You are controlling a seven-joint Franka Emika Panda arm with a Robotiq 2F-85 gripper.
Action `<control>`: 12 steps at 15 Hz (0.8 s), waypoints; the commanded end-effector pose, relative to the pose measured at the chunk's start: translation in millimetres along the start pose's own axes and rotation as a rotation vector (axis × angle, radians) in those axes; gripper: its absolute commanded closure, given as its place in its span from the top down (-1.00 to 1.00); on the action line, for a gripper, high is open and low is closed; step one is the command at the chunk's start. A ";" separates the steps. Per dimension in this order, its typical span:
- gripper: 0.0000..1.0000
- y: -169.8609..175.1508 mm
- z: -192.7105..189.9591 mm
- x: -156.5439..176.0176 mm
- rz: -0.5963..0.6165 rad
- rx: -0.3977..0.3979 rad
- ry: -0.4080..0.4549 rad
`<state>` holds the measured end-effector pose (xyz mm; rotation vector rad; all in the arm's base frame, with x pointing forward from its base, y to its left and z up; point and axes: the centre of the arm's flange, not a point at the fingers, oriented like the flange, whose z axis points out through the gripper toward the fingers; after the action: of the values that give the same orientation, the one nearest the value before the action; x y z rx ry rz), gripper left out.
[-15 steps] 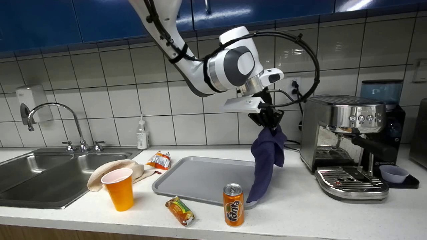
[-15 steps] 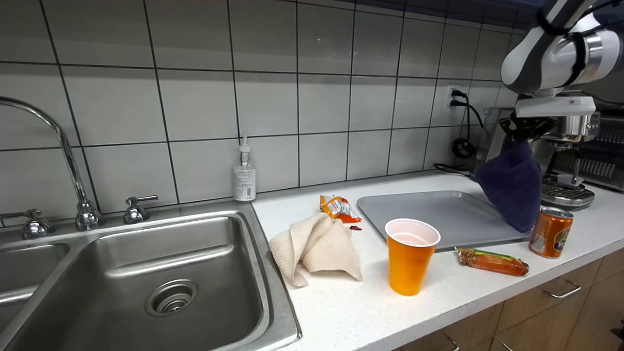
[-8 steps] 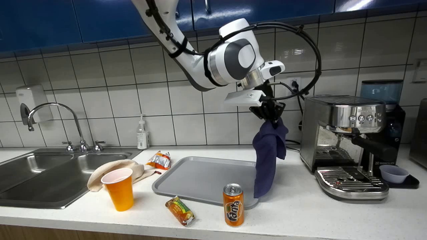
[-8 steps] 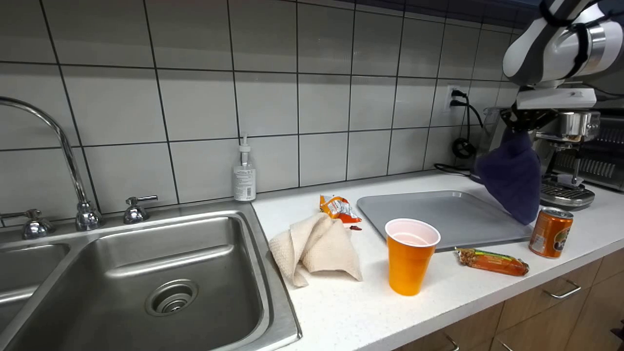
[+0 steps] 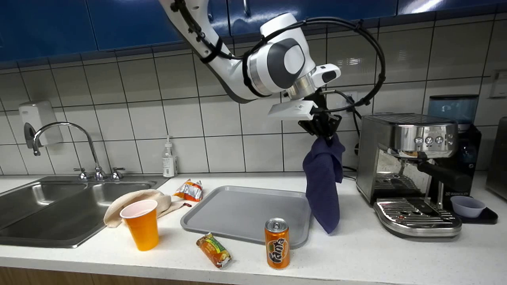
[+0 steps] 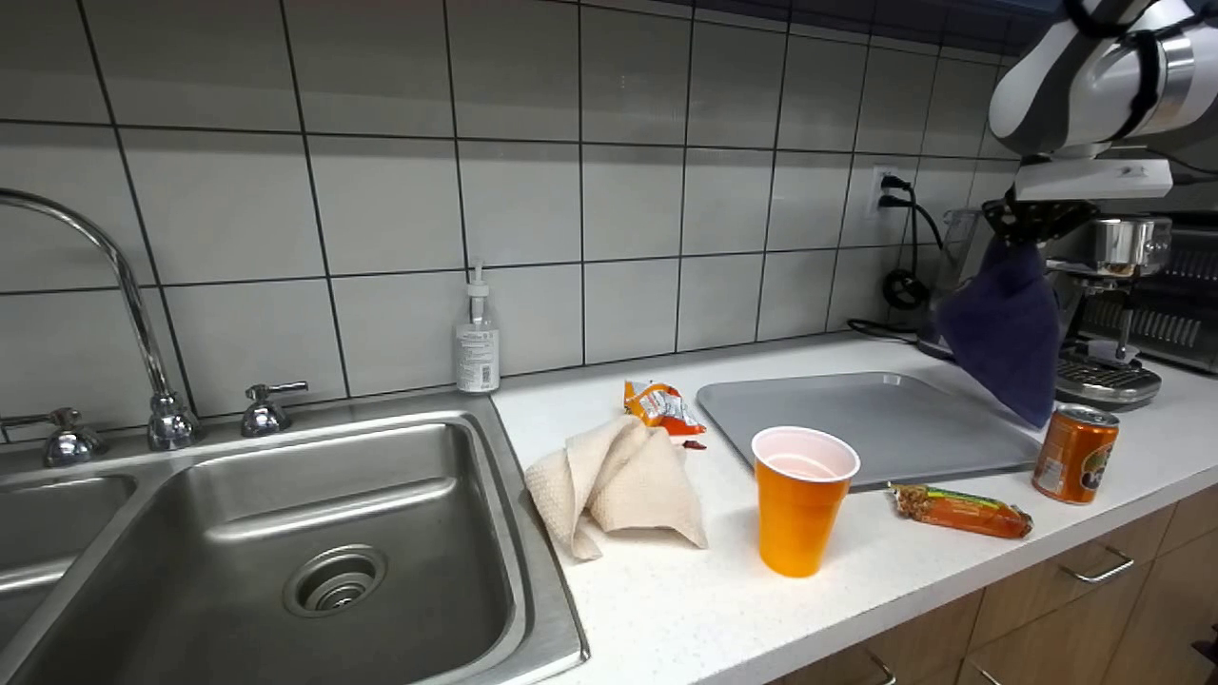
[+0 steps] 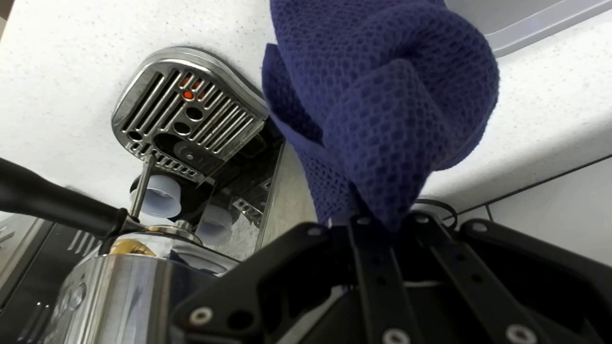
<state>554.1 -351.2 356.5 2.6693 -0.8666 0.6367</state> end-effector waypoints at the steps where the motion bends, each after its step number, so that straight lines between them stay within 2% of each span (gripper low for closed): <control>1: -0.95 3.3 -6.7 0.6 0.018 -0.004 0.007; 12: -0.95 15.9 33.8 -13.1 0.052 -0.046 -0.065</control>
<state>544.6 -364.9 330.3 2.6588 -0.9129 0.5671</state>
